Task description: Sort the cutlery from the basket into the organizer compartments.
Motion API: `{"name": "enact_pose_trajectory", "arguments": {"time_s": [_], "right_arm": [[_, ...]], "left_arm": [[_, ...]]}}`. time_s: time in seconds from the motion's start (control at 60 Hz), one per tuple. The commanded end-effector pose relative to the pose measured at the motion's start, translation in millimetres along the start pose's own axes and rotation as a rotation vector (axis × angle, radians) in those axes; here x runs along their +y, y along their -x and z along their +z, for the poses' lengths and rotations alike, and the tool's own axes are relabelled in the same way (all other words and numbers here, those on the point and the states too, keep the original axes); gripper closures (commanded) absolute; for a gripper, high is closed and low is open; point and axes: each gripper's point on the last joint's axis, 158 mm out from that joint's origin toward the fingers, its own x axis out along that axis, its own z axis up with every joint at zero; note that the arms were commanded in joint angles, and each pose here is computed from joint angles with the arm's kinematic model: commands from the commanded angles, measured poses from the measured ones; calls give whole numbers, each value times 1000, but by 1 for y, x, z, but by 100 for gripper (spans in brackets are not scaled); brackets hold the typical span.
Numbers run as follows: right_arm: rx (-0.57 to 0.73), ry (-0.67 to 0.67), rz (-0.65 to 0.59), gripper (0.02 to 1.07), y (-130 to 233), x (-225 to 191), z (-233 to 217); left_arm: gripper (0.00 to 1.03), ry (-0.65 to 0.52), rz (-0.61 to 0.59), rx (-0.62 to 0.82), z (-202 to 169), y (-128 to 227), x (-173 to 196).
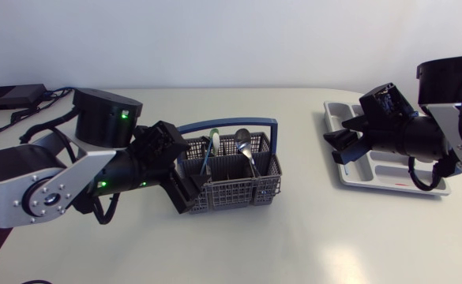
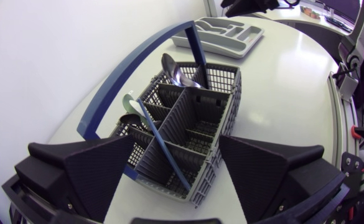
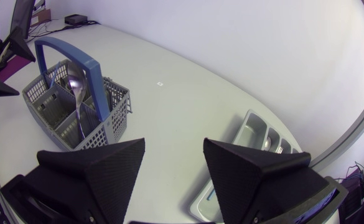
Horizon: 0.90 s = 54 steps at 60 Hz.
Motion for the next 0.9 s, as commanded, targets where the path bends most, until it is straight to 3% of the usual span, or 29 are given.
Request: {"name": "enact_pose_trajectory", "arguments": {"time_s": [0.0, 0.1, 0.283, 0.35, 0.467, 0.883], "right_arm": [[8, -9, 14, 38, 1, 9, -10], [10, -10, 17, 38, 0, 10, -12], [4, -12, 19, 38, 0, 12, -13], [-4, -14, 19, 38, 2, 12, -12], [-12, -10, 22, 38, 6, 16, -11], [-15, -12, 33, 38, 8, 23, -14]], "left_arm": [[16, 18, 26, -21, 11, -8, 2], [17, -8, 58, -35, 17, -13, -6], [39, -30, 84, -9, 22, -30, -9], [54, 9, 102, 10, 21, -38, -4], [65, 82, 148, 25, 20, -45, 8], [65, 174, 261, 79, 5, -66, 35]]}}
